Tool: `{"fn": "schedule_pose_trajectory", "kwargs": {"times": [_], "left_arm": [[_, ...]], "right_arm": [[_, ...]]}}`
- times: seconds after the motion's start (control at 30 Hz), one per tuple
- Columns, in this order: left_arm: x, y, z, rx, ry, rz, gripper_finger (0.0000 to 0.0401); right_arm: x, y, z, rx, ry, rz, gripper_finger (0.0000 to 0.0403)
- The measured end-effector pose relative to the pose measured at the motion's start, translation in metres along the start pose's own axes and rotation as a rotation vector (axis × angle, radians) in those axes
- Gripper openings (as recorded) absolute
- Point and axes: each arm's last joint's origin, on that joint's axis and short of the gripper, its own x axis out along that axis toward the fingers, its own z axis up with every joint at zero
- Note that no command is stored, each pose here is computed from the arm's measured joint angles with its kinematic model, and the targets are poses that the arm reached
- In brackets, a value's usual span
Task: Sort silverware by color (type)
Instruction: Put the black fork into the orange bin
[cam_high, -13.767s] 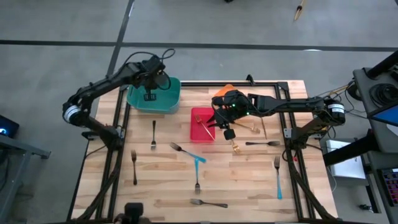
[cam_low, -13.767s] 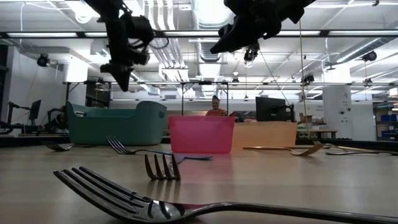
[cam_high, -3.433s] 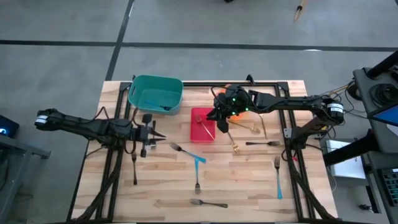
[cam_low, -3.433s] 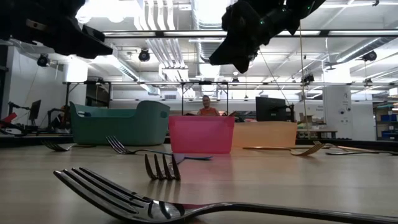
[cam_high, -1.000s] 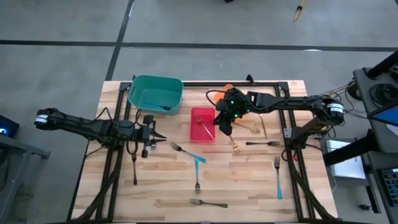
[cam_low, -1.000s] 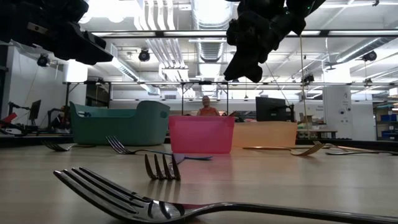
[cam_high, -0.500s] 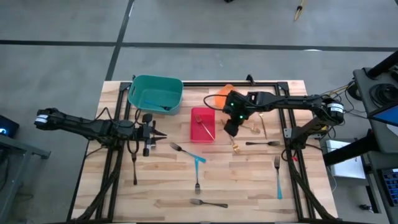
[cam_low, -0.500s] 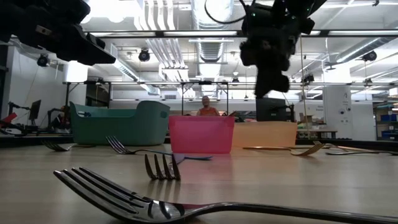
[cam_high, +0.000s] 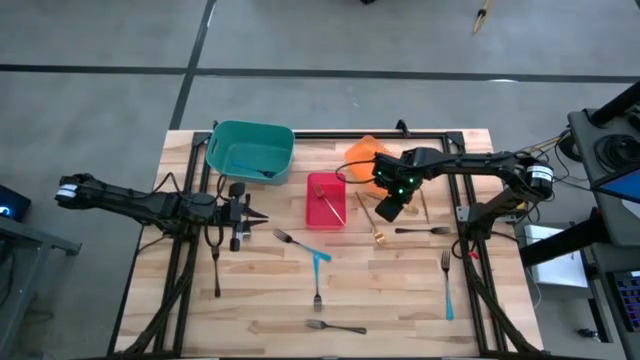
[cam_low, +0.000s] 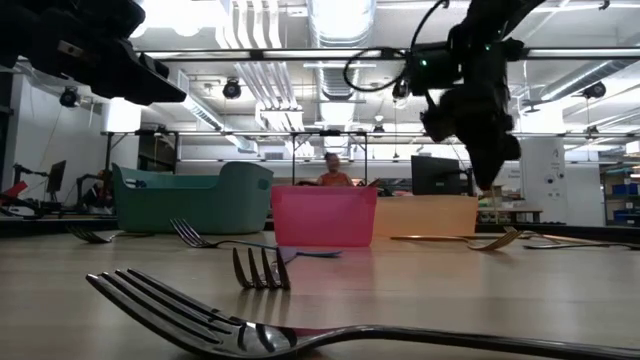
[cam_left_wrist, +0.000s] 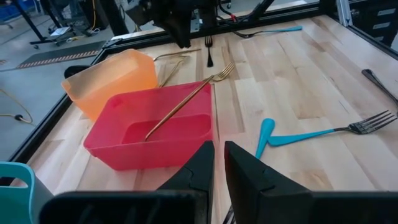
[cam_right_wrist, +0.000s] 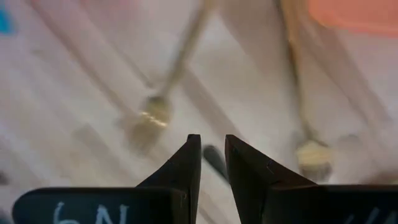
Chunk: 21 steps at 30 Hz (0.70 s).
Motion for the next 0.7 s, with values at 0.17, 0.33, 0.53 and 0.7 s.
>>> {"fn": "schedule_pose_trajectory", "kwargs": {"times": [0.17,0.33,0.53,0.7], "left_arm": [[0.0,0.0,0.0,0.0,0.0,0.001,0.002],[0.0,0.0,0.0,0.0,0.0,0.001,0.002],[0.0,0.0,0.0,0.0,0.0,0.001,0.002],[0.0,0.0,0.0,-0.023,0.0,0.001,0.002]], "right_arm": [[0.011,-0.011,-0.007,0.01,-0.001,-0.167,0.0063],[0.018,-0.014,-0.014,-0.071,0.05,-0.153,0.0063],[0.026,-0.015,-0.021,-0.076,0.102,-0.094,0.0063],[0.035,-0.016,-0.03,-0.04,0.15,-0.087,0.0074]]}}
